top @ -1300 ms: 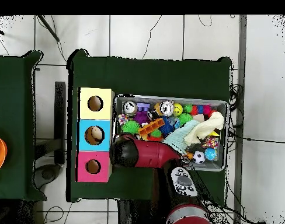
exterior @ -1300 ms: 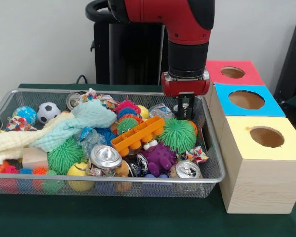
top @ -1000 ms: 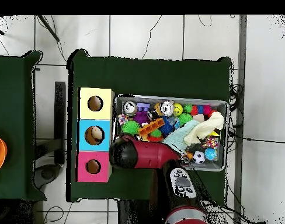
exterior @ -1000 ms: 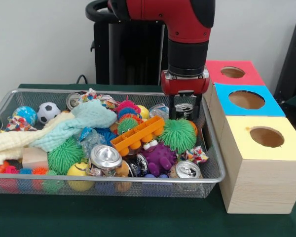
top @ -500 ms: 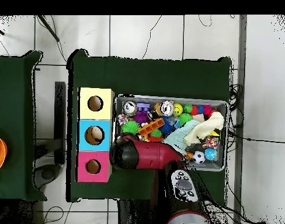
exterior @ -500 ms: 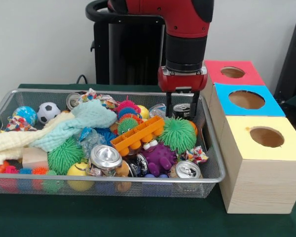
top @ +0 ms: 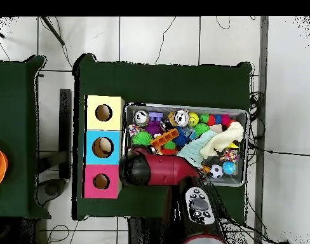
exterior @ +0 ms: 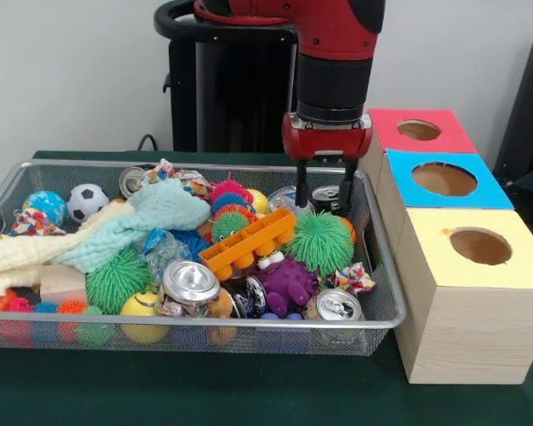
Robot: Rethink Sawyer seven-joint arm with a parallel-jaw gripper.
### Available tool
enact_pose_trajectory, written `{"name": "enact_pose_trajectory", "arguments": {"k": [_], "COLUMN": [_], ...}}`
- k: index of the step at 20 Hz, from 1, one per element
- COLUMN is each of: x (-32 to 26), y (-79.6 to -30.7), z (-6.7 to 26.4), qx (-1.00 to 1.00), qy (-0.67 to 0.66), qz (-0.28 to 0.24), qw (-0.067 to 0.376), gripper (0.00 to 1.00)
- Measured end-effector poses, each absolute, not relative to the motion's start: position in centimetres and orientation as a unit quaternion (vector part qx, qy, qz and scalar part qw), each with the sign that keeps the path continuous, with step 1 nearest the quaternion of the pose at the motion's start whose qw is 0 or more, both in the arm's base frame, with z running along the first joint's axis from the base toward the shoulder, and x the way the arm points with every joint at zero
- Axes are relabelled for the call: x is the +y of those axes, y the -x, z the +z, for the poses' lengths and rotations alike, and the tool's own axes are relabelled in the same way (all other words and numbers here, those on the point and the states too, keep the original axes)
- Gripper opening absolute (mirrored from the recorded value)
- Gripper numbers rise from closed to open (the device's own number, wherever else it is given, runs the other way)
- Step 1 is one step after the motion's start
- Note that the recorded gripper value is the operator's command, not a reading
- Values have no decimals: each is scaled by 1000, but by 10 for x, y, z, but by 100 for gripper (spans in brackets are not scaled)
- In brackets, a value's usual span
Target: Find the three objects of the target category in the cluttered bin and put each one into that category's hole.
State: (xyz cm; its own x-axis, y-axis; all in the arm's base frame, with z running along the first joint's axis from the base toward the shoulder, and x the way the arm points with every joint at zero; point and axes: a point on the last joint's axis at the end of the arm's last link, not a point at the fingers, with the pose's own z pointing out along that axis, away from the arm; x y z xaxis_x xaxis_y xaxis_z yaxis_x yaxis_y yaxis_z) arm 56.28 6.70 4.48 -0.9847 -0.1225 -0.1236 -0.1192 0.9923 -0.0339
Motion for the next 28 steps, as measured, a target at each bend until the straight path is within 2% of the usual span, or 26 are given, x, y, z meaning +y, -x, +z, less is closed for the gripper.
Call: {"name": "enact_pose_trajectory", "arguments": {"k": [6,18,28], "x": [58,1,10], "y": [-557,-528,-509], "z": [42,30,20], "qx": [995,996,993], "qy": [75,78,98], "qz": [-20,-38,-59], "qw": [61,38,21], "gripper": [100,100,100]}}
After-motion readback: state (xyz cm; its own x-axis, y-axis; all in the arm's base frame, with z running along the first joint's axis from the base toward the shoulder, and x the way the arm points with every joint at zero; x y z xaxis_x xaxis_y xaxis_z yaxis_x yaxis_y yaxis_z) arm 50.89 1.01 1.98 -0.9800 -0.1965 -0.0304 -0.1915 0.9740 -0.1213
